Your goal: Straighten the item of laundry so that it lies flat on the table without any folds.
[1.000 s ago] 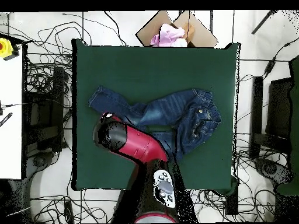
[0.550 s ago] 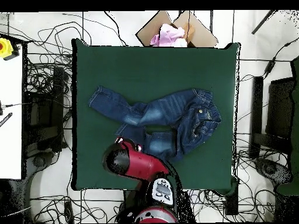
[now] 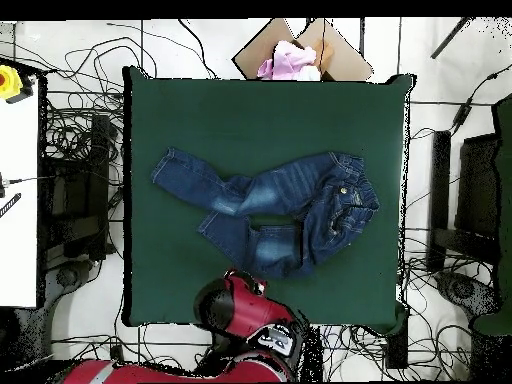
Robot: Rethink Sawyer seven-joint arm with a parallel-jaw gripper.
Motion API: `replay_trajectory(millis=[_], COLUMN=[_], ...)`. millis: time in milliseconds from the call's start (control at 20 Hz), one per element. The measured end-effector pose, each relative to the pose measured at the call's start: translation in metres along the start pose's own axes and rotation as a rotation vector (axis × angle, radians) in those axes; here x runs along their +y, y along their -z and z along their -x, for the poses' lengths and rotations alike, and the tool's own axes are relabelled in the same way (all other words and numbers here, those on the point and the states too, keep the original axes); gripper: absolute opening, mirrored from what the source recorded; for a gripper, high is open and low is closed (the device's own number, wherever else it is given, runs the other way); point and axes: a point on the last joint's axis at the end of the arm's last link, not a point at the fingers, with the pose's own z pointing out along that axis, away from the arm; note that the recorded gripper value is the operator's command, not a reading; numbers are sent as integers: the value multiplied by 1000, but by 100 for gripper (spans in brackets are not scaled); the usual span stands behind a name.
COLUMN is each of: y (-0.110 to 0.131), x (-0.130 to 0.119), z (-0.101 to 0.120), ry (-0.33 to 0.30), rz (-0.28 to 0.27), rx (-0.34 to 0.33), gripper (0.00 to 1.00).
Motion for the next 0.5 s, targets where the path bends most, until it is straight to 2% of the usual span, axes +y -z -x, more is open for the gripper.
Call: replay_trajectory(millis=[250, 450, 500], y=[-22, -26, -24], x=[-21, -36, -37], z=[0, 6, 7], ry=[2, -29, -38], rz=[-12, 22, 30], rx=[-81, -154, -156], gripper=[100, 100, 100])
